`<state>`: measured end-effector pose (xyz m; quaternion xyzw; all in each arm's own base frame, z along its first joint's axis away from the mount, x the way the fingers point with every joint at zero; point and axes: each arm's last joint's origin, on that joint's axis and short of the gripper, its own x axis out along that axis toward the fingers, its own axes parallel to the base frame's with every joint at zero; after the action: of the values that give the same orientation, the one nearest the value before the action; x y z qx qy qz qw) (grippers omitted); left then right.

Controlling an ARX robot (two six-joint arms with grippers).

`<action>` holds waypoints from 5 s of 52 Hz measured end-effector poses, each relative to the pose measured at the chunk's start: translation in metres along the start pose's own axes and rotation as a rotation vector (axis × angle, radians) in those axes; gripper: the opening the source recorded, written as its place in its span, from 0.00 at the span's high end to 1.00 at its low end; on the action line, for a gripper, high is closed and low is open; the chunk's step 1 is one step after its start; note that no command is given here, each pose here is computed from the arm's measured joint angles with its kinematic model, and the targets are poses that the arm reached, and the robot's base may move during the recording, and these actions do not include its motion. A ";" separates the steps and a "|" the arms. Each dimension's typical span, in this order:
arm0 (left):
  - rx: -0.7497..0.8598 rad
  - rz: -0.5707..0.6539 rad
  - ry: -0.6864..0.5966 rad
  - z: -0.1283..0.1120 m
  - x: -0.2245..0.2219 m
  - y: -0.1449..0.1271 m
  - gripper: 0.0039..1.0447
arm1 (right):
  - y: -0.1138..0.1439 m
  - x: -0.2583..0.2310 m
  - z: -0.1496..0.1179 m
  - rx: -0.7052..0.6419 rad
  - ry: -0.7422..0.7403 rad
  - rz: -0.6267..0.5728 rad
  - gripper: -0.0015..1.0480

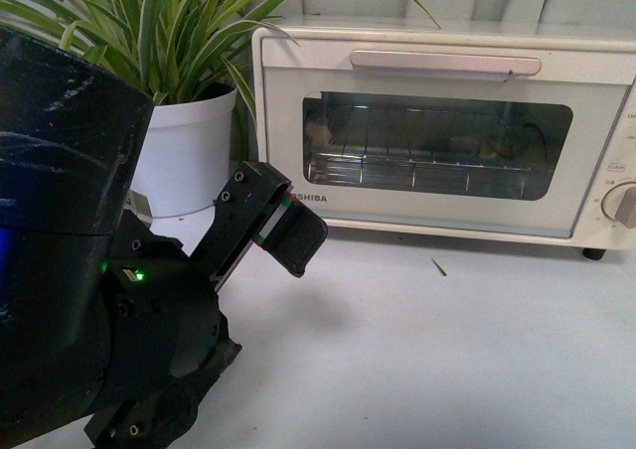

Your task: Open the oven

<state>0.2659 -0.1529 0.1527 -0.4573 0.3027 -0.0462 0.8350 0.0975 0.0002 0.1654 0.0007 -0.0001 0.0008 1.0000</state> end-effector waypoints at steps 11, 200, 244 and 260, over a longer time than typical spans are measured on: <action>-0.032 0.011 0.001 0.000 0.002 0.003 0.06 | 0.000 0.000 0.000 0.000 0.000 0.000 0.09; -0.038 0.010 -0.007 -0.006 0.005 0.001 0.06 | 0.063 0.096 0.039 0.277 0.421 0.158 0.09; 0.550 0.183 -0.080 -0.025 -0.003 0.005 0.06 | 0.024 0.059 0.041 0.362 0.335 0.083 0.09; 0.987 0.267 -0.114 -0.036 0.000 0.004 0.06 | 0.025 0.059 0.040 0.361 0.339 0.084 0.09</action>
<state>0.2448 -0.1767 0.1350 0.0320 0.2546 -0.0515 0.9651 0.1562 0.0249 0.2052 0.1794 0.1679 0.0424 0.9684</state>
